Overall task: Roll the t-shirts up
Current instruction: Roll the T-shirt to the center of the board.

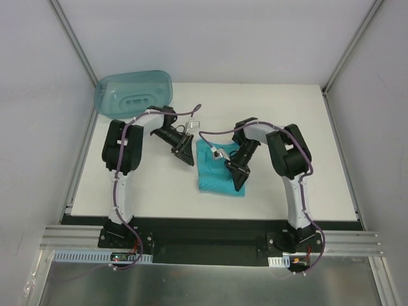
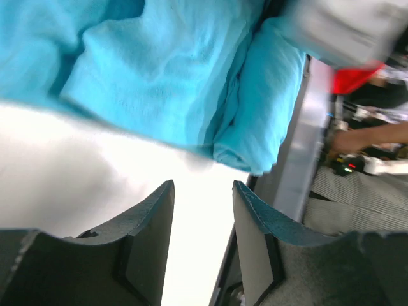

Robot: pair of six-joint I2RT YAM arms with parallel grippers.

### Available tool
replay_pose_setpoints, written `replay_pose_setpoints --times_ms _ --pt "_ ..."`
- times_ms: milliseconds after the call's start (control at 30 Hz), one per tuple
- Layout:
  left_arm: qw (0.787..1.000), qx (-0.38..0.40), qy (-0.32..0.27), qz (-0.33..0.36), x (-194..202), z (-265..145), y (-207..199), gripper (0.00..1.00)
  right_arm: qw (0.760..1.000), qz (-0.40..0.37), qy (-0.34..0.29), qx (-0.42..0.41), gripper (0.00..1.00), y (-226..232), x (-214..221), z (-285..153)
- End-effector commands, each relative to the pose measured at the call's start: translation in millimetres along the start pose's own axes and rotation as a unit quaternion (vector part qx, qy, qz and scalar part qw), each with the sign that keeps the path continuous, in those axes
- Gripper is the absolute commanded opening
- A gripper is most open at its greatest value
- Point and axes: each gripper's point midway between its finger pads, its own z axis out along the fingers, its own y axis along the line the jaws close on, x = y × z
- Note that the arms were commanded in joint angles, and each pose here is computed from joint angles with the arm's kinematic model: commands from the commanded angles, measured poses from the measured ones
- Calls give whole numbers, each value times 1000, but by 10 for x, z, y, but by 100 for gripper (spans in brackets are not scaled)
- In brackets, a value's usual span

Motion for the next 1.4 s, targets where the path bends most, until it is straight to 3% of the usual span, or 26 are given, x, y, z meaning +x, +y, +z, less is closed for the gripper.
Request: replay_pose_setpoints --times_ms 0,100,233,300,333,467,600,900,1167,1300,1367 --pt "983 -81 -46 157 -95 -340 -478 43 994 86 38 -60 5 174 47 -105" --pt "947 -138 -55 286 67 -343 -607 47 988 129 50 -71 4 109 44 -78" --pt "854 -215 -39 473 253 -175 -755 54 984 158 57 -66 2 24 14 -66" --pt "828 -218 -32 515 411 8 -730 60 984 157 62 -65 2 25 21 -56" --pt "797 -214 -45 562 348 113 -895 61 983 156 65 -64 2 29 23 -54" --pt "754 -212 -55 619 323 364 -953 61 982 165 68 -65 2 -1 14 -51" --pt "737 -194 -47 646 286 514 -942 61 981 167 73 -66 2 -1 19 -38" --pt "731 -181 22 658 412 873 -552 61 978 175 76 -89 1 20 -5 -69" --pt "693 -258 94 667 412 862 18 61 976 181 62 -99 1 17 -28 -101" --pt "690 -252 136 665 489 901 186 53 977 181 56 -102 2 24 -36 -110" --pt "698 -244 162 653 505 918 185 44 977 179 50 -101 12 28 -45 -123"
